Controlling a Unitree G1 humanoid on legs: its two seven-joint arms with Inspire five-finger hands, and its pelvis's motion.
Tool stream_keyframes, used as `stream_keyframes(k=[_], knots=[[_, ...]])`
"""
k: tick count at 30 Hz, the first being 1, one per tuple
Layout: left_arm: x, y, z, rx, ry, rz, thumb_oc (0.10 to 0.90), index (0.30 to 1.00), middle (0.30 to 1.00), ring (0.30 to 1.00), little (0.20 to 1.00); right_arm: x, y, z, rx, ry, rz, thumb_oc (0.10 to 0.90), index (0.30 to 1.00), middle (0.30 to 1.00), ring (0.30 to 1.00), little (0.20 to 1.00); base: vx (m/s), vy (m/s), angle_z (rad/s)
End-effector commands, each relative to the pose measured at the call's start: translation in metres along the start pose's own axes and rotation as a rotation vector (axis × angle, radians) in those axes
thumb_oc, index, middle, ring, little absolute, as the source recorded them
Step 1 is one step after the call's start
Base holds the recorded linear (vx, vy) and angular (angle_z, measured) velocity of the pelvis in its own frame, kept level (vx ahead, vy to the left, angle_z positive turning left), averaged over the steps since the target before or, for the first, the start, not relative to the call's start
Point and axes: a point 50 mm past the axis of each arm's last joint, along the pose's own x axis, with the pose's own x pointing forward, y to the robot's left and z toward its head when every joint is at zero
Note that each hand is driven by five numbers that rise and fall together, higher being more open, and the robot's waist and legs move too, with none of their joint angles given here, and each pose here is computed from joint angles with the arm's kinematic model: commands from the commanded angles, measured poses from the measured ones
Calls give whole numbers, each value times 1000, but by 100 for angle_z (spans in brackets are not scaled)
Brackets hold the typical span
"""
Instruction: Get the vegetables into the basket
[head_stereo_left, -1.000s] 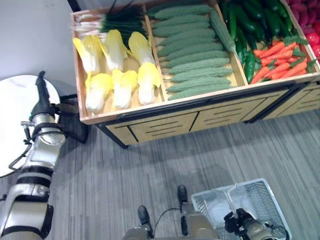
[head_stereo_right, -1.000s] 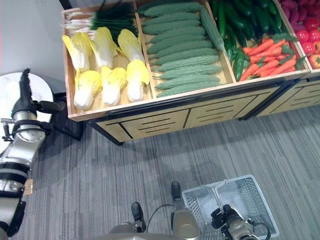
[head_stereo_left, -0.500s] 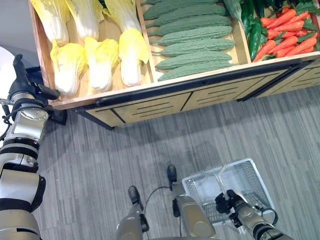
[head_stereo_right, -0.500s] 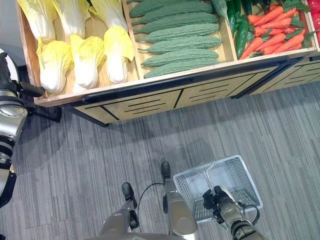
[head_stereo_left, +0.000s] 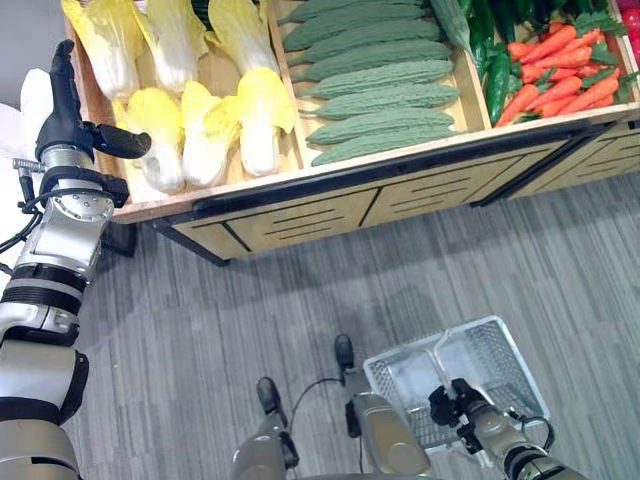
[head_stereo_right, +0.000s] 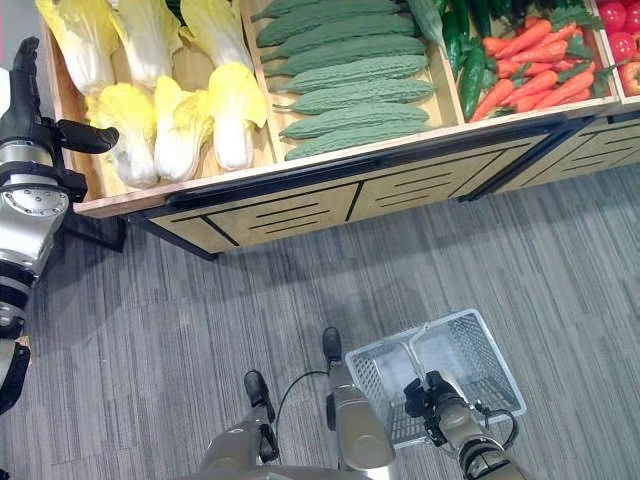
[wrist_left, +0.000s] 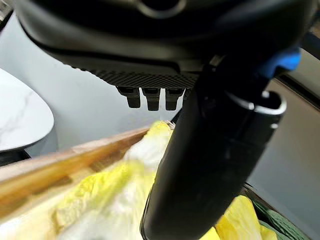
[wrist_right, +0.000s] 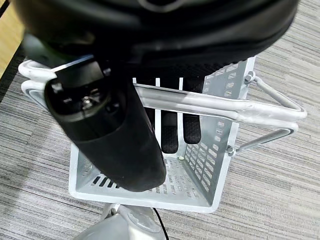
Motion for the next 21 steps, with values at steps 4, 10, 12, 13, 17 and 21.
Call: stream_keyframes(k=[4, 10, 12, 13, 17, 21], knots=[[20, 32, 30, -25, -97, 138, 900, 1000, 1000, 1000, 1000, -6, -3, -37, -63, 114, 6, 400, 300, 300, 300, 300, -31, -26, -5], [21, 24, -6, 53, 86, 91, 900, 1000, 1000, 1000, 1000, -5, -3, -31, -58, 97, -10, 400, 300, 300, 300, 300, -36, -33, -4], [19, 19, -20, 116, 150, 36, 900, 1000, 1000, 1000, 1000, -5, -3, -31, -66, 95, -7, 400, 300, 300, 300, 300, -17, -11, 0], [20, 19, -20, 116, 149, 35, 900, 1000, 1000, 1000, 1000, -5, -3, -31, -66, 95, -7, 400, 300, 300, 300, 300, -32, -18, -2], [23, 17, -18, 160, 153, -2, 900, 1000, 1000, 1000, 1000, -4, -5, -26, -65, 75, -7, 400, 300, 300, 300, 300, -30, -16, 1], [26, 12, -5, 176, 110, -19, 900, 1000, 1000, 1000, 1000, -4, -1, -23, -72, 58, 4, 400, 300, 300, 300, 300, -3, -3, 1]])
